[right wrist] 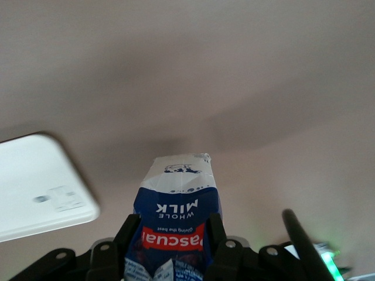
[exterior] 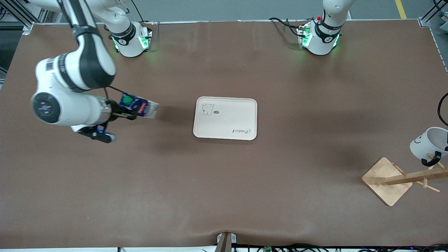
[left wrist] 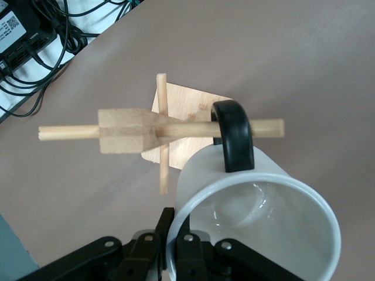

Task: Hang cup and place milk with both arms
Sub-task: 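Hang the mug handle on the stand peg while the right gripper carries milk, then lower the milk carton onto the table with the right gripper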

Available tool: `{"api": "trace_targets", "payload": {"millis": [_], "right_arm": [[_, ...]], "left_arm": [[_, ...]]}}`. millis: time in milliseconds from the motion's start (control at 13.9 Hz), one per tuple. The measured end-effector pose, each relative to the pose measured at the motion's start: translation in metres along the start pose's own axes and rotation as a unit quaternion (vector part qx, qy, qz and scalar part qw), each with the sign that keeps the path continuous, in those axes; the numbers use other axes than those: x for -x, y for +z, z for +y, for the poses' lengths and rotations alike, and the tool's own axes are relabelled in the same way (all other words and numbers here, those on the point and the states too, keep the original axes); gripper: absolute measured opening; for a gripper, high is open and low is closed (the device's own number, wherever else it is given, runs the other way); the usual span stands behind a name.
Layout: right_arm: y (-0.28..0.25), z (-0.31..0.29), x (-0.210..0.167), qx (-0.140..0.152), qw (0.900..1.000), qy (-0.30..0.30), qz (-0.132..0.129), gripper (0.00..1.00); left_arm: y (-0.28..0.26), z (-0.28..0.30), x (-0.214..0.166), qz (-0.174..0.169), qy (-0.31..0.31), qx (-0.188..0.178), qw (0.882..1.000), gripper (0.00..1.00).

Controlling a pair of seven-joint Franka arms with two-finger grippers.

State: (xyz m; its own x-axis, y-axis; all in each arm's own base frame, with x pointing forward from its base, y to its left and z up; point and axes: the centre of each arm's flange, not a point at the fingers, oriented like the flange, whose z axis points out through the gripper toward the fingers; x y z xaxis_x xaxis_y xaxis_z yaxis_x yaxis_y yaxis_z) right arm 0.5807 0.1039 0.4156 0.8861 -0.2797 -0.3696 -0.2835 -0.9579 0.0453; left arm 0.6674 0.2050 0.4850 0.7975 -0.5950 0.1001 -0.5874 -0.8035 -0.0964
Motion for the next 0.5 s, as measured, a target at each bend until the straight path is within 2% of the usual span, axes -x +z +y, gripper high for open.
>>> {"api": "trace_targets", "payload": {"millis": [72,288,505], "right_arm": [[0.001,0.023,-0.008,0.01,1.0,-0.005,0.009,0.53],[0.009,0.071,-0.022,0.011,1.0,-0.013,0.02,0.53],[0.028,0.122,-0.04,-0.001,0.999,-0.042,0.024,0.53]], "left_arm": [[0.002,0.0,-0.001,0.004,-0.008,0.004,1.0,0.11],[-0.001,0.005,-0.008,0.031,-0.046,0.031,0.998,0.42],[-0.015,0.017,-0.015,0.019,-0.113,0.044,0.992,0.74]]}}
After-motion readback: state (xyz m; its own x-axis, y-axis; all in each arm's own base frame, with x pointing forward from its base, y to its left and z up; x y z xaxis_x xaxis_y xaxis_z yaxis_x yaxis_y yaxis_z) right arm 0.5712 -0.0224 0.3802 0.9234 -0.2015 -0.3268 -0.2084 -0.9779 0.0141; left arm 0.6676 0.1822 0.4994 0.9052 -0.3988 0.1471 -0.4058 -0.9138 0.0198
